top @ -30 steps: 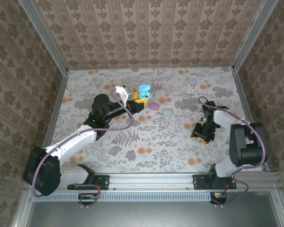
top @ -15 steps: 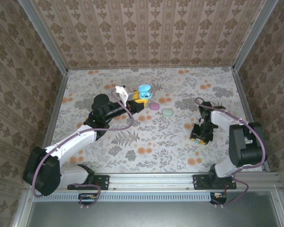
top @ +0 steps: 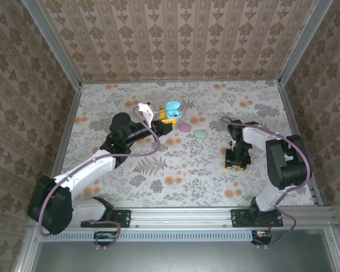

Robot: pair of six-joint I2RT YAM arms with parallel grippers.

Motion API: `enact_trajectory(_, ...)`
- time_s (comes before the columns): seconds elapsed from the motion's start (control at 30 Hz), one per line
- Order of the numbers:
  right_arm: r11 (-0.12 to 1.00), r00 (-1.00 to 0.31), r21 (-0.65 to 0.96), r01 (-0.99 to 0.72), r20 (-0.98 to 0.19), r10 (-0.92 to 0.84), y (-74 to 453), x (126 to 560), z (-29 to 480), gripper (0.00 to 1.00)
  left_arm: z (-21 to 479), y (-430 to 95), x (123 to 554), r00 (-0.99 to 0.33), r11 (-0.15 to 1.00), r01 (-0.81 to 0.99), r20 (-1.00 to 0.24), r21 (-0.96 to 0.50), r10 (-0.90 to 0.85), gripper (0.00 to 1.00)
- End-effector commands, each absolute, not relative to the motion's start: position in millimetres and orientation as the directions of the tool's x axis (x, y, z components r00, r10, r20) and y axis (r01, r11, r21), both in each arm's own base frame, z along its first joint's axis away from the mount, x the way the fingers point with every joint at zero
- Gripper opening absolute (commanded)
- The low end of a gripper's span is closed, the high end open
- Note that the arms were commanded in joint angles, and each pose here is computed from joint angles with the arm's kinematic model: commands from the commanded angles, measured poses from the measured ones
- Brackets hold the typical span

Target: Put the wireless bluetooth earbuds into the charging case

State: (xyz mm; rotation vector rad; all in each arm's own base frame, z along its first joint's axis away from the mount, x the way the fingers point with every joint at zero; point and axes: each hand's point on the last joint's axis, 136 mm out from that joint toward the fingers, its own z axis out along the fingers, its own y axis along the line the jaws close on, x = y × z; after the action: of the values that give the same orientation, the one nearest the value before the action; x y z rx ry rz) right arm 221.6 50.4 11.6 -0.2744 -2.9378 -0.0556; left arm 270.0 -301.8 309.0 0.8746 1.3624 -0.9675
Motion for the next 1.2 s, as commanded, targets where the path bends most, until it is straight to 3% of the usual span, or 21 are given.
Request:
enact_trajectory(0.0, 0.988, -0.958, -0.031, 0.154, 0.241, 0.157, 46, 212, 12, 0.38, 328, -297, 268, 0.02, 0.383, 0.924, -0.998, -0.008, -0.067, 0.27)
enact_trajectory(0.27, 0.985, -0.956, -0.055, 0.164, 0.237, 0.172, 44, 213, 13, 0.32, 328, -298, 269, 0.021, 0.384, 0.923, -0.998, -0.007, -0.068, 0.27)
enact_trajectory(0.6, 0.977, -0.971, 0.009, 0.214, 0.112, 0.212, 51, 230, 48, 0.27, 320, -301, 276, 0.003, 0.397, 0.918, -0.999, -0.018, -0.051, 0.27)
enact_trajectory(0.73, 0.967, -0.972, 0.106, 0.232, -0.004, 0.233, 65, 248, 94, 0.26, 304, -307, 283, 0.012, 0.415, 0.91, -1.0, 0.006, -0.012, 0.27)
enact_trajectory(0.97, 0.908, -0.913, 0.393, 0.146, -0.299, 0.277, 120, 291, 222, 0.26, 286, -324, 297, 0.1, 0.49, 0.865, -0.994, 0.106, 0.039, 0.26)
enact_trajectory(1.17, 0.82, -0.857, 0.572, 0.017, -0.413, 0.306, 173, 311, 293, 0.26, 279, -338, 308, 0.157, 0.555, 0.815, -0.986, 0.165, 0.062, 0.26)
